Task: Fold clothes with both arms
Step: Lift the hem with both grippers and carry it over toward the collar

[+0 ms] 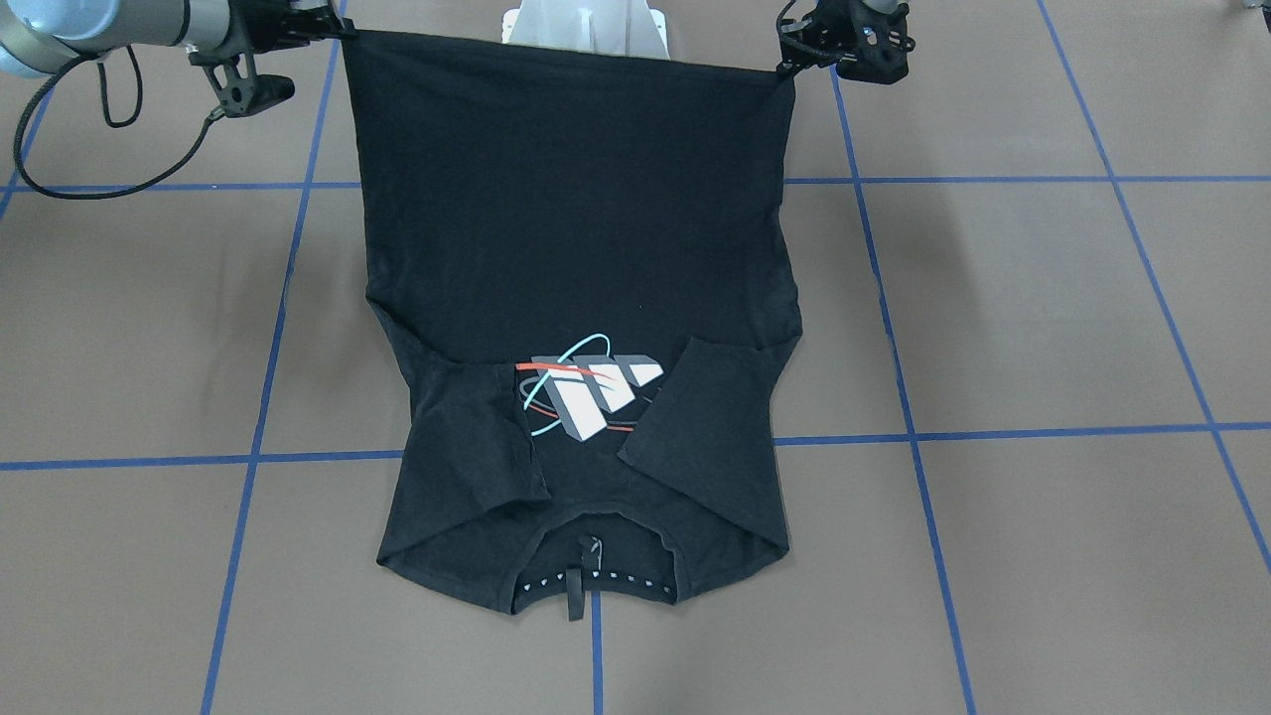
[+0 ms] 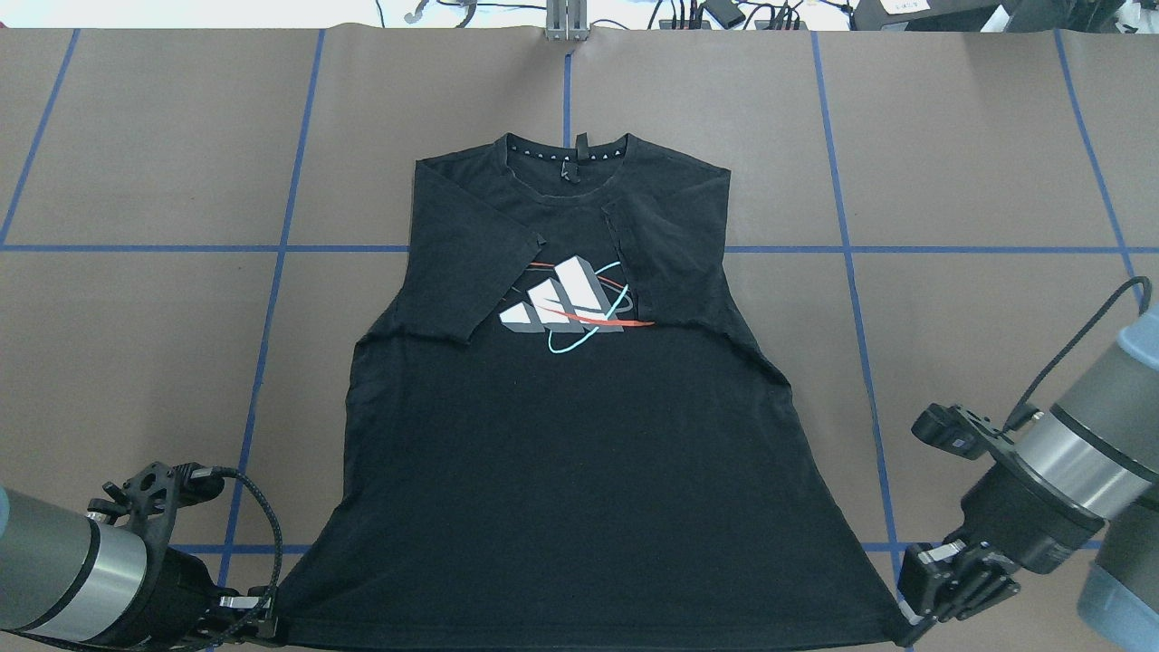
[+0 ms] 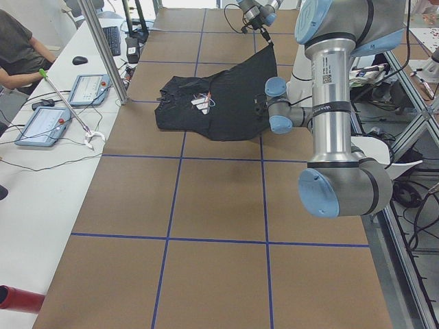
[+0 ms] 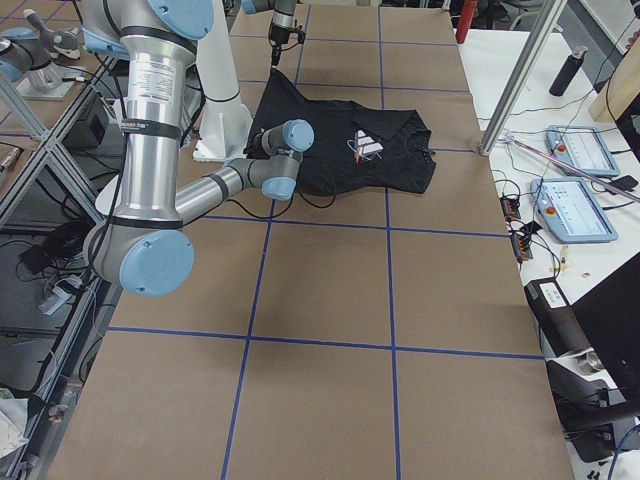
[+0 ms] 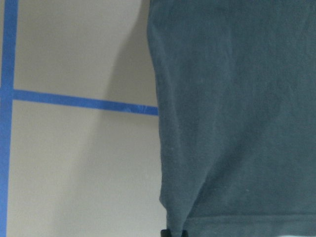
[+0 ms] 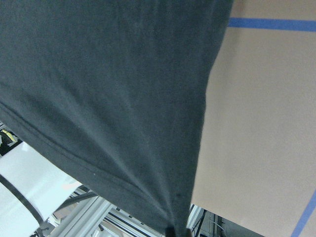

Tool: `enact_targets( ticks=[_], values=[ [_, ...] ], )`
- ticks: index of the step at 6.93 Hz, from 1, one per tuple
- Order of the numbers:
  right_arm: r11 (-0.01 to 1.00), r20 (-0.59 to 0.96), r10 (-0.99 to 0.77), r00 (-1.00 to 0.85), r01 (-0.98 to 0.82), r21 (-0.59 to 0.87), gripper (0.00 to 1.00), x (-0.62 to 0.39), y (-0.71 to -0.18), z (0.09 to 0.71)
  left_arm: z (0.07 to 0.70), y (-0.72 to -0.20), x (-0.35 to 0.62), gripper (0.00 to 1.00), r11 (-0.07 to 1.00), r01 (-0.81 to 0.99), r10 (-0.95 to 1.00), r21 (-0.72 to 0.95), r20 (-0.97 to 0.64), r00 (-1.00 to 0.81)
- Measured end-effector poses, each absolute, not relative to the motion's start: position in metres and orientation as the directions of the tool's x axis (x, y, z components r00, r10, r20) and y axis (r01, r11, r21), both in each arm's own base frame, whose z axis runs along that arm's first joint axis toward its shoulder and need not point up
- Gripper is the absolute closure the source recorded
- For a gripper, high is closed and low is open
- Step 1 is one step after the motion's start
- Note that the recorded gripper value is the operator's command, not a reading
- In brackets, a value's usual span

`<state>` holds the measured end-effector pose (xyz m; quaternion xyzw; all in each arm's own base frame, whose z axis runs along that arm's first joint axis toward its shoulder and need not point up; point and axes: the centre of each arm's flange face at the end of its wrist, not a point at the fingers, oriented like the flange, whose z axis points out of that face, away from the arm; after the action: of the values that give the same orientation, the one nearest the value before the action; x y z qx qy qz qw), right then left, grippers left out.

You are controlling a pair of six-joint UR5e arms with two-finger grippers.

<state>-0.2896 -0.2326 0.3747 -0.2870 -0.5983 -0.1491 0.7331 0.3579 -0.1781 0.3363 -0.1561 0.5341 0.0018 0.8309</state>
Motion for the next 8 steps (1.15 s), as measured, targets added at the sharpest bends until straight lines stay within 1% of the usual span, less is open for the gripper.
enact_targets(
  ticks=[2,4,6,8],
  values=[
    [0.78,0.964,0.134,0.228,0.575,-0.245,1.0,-0.278,-0.221,0.387,0.322,-0.171,0.353,1.0,0.939,-0.222,-0.156,-0.262,-0.901,0.405],
    [0.8,0.964,0.144,0.223,0.547,-0.246,1.0,-0.283,-0.236,0.394,0.31,-0.179,0.351,1.0,0.936,-0.235,-0.161,-0.262,-0.912,0.378],
    [0.856,0.966,0.165,0.2,0.458,-0.241,1.0,-0.272,-0.283,0.396,0.283,-0.222,0.342,1.0,0.961,-0.152,-0.178,-0.231,-0.937,0.299],
    [0.901,0.97,0.176,0.166,0.369,-0.226,1.0,-0.263,-0.342,0.388,0.262,-0.274,0.326,1.0,0.977,-0.044,-0.192,-0.207,-0.954,0.231]
  ],
)
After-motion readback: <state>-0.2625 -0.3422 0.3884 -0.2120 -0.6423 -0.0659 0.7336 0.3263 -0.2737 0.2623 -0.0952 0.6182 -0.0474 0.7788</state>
